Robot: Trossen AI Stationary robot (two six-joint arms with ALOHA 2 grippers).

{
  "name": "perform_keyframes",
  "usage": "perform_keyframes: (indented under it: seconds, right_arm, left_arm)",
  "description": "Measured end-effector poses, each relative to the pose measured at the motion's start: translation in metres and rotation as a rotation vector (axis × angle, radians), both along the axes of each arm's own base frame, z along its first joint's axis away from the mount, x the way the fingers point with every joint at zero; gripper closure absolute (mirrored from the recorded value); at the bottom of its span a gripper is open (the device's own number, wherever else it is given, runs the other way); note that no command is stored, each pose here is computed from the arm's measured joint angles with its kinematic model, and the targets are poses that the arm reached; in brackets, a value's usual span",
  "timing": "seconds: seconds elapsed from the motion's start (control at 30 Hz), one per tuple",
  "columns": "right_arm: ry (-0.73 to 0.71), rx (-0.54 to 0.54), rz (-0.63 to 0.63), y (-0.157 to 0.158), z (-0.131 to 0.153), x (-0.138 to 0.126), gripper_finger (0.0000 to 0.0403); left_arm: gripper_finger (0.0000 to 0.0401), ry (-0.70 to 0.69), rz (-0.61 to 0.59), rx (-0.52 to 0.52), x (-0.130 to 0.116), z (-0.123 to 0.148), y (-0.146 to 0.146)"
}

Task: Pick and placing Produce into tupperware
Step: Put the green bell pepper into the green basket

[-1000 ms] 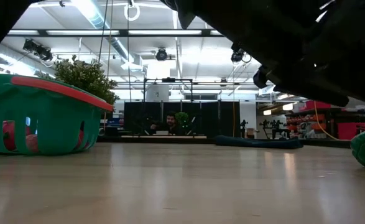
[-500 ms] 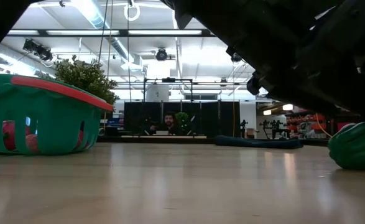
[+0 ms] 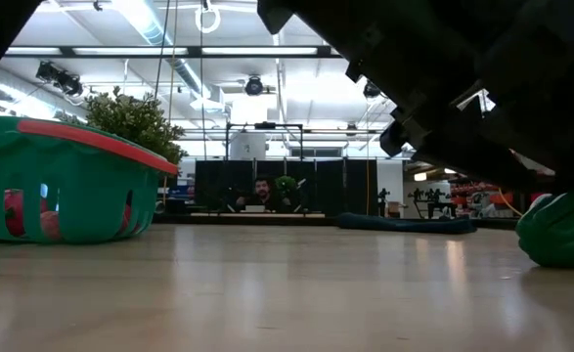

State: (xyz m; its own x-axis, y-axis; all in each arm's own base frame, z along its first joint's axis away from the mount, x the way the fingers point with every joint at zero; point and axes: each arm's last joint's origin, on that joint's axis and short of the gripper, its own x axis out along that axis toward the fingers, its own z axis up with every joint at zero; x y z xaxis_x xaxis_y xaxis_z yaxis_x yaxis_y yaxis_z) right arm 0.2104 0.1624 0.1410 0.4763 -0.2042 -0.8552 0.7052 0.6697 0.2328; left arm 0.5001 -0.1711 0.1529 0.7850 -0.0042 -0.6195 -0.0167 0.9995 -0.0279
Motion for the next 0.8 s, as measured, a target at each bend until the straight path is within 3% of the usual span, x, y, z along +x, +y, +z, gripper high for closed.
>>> perform_keyframes:
  seconds: [0.4,0.8]
  right_arm:
    - [0.0,-0.005,0.027,0.001,0.0,0.001,0.0401]
    - [-0.026,-0.02,0.022,0.001,0.001,0.001,0.04]
  left_arm:
    - [0.0138,0.011,0.038,-0.022,0.009,-0.034,0.006]
    - [0.0138,-0.053,0.038,-0.045,0.013,-0.031,0.004]
